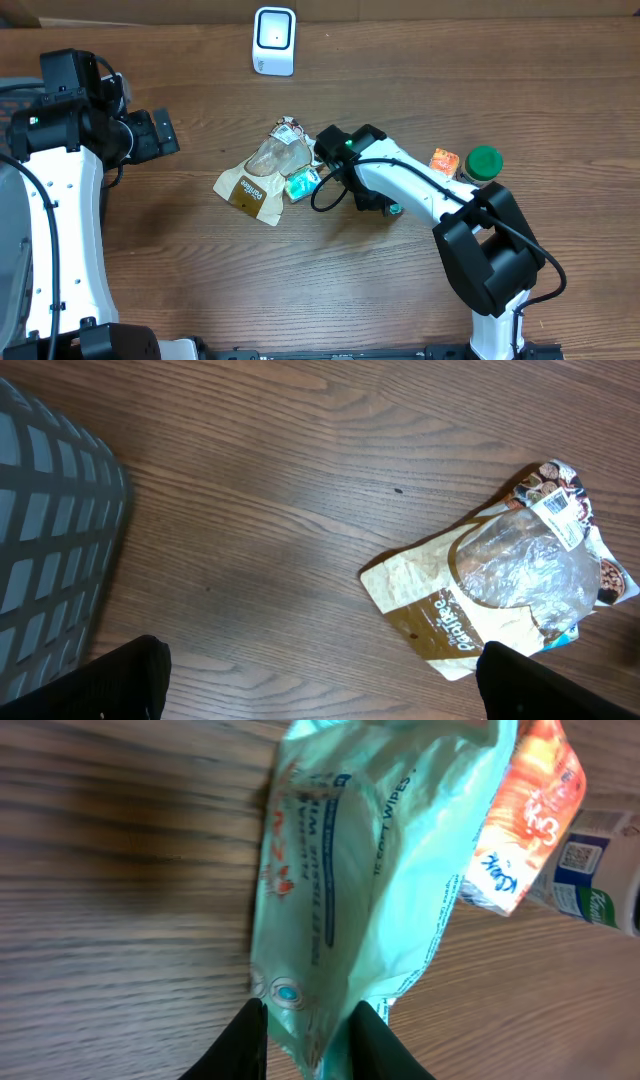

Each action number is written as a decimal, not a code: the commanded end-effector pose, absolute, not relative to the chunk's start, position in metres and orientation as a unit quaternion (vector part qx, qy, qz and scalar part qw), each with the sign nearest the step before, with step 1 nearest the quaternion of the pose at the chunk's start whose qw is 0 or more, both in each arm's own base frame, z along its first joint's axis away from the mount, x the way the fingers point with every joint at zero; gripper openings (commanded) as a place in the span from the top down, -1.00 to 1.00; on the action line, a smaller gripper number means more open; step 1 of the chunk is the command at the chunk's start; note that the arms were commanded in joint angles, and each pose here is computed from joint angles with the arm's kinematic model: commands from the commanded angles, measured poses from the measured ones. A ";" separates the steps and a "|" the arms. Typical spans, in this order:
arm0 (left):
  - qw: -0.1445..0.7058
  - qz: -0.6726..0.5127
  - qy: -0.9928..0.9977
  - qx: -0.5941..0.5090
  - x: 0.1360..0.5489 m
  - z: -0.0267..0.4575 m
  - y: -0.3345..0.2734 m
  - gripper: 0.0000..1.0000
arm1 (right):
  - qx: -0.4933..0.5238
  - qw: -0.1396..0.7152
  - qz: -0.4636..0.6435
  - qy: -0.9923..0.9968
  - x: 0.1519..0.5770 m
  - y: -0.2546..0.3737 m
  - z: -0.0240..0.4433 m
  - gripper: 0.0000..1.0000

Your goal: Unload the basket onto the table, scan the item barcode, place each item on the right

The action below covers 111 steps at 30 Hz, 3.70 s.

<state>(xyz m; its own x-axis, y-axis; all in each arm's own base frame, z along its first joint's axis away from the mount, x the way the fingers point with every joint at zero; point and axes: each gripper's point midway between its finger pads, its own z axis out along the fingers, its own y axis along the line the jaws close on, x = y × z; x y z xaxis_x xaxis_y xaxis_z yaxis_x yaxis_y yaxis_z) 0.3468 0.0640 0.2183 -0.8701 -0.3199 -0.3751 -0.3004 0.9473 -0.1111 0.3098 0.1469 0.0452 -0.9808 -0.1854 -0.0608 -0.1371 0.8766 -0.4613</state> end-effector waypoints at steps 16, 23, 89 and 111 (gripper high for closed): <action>0.204 -0.025 0.967 -0.151 0.348 0.222 0.061 -0.99 | -0.131 0.017 0.013 0.991 0.305 0.246 0.066 0.60; 0.204 -0.025 0.967 -0.151 0.348 0.222 0.061 -0.99 | -0.058 0.034 0.032 0.997 0.335 0.215 0.090 0.65; 0.204 -0.025 0.967 -0.151 0.348 0.222 0.061 -0.99 | 0.019 -0.073 0.014 0.997 0.309 0.204 0.037 0.86; 0.204 -0.025 0.967 -0.151 0.348 0.222 0.061 -0.99 | -0.003 -0.071 0.017 0.997 0.300 0.198 0.003 0.14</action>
<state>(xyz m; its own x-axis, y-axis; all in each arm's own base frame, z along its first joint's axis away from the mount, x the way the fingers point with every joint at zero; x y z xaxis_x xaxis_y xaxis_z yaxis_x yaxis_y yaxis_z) 0.3468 0.0640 0.2183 -0.8702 -0.3199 -0.3747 -0.3004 0.9473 -0.1111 0.3070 0.2084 0.0127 -0.9925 0.0134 0.1216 0.0225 0.9970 0.0736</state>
